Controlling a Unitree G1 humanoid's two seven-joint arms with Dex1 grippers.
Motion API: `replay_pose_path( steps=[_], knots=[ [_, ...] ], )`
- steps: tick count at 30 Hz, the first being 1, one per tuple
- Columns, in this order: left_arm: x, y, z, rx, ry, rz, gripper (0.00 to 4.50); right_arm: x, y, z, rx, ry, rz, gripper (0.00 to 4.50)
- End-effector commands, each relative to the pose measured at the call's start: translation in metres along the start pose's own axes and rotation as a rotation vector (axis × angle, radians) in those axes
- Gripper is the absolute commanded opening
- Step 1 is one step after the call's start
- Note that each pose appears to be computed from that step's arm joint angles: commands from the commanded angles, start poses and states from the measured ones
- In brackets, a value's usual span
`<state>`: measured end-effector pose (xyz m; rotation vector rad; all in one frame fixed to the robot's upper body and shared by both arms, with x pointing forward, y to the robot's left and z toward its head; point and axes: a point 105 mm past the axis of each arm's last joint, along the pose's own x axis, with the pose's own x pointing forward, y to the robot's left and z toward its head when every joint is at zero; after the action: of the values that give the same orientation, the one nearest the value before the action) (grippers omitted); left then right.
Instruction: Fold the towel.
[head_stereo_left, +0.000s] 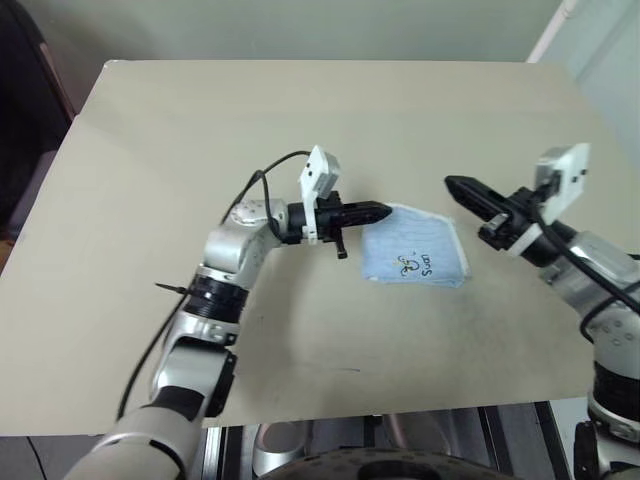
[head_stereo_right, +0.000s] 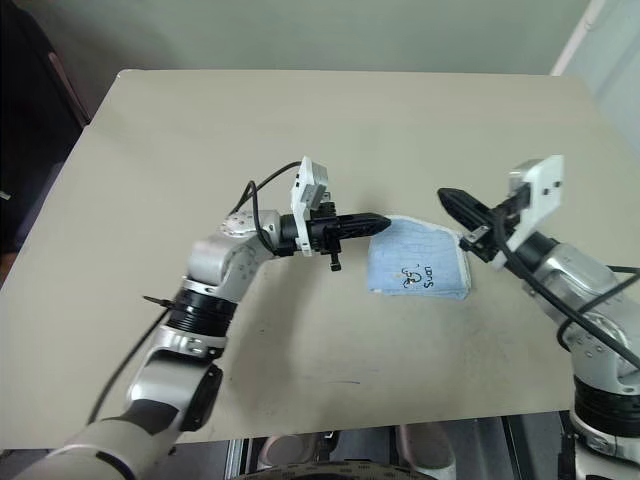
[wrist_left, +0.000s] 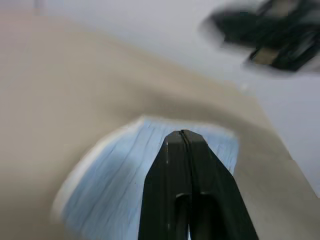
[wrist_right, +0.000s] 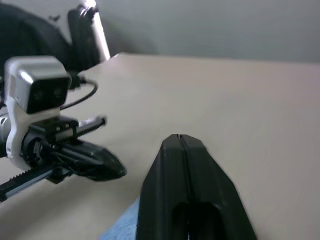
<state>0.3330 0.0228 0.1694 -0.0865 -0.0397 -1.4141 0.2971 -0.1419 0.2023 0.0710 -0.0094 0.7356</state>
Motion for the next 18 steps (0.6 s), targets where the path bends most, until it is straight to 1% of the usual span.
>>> replay_pose_path(
  steps=[1,3,5,8,10,14,16,18],
  knots=[
    [0.002,-0.007,0.004,0.1,-0.054,-0.052,0.01,0.015,-0.001,-0.011,-0.001,0.021,0.002,0.0],
    [0.006,-0.008,-0.004,0.109,-0.045,-0.056,0.01,0.022,-0.013,-0.024,0.01,0.05,-0.057,0.0],
    [0.008,-0.007,-0.009,0.117,-0.036,-0.057,0.01,0.025,-0.021,-0.031,0.006,0.067,-0.094,0.0],
    [0.013,-0.008,-0.027,0.107,0.009,-0.078,0.01,0.023,-0.031,-0.043,0.021,0.08,-0.138,0.0],
    [0.014,-0.011,-0.041,0.102,0.048,-0.098,0.01,0.021,-0.033,-0.054,0.029,0.102,-0.149,0.0],
    [0.016,-0.016,-0.082,0.082,0.143,-0.114,0.01,0.009,-0.044,-0.079,0.058,0.137,-0.228,0.0],
    [0.017,-0.02,-0.099,0.087,0.192,-0.13,0.01,0.003,-0.044,-0.092,0.062,0.166,-0.243,0.0],
    [0.018,-0.019,-0.108,0.072,0.205,-0.112,0.01,-0.001,-0.039,-0.104,0.057,0.203,-0.242,0.0]
  ],
)
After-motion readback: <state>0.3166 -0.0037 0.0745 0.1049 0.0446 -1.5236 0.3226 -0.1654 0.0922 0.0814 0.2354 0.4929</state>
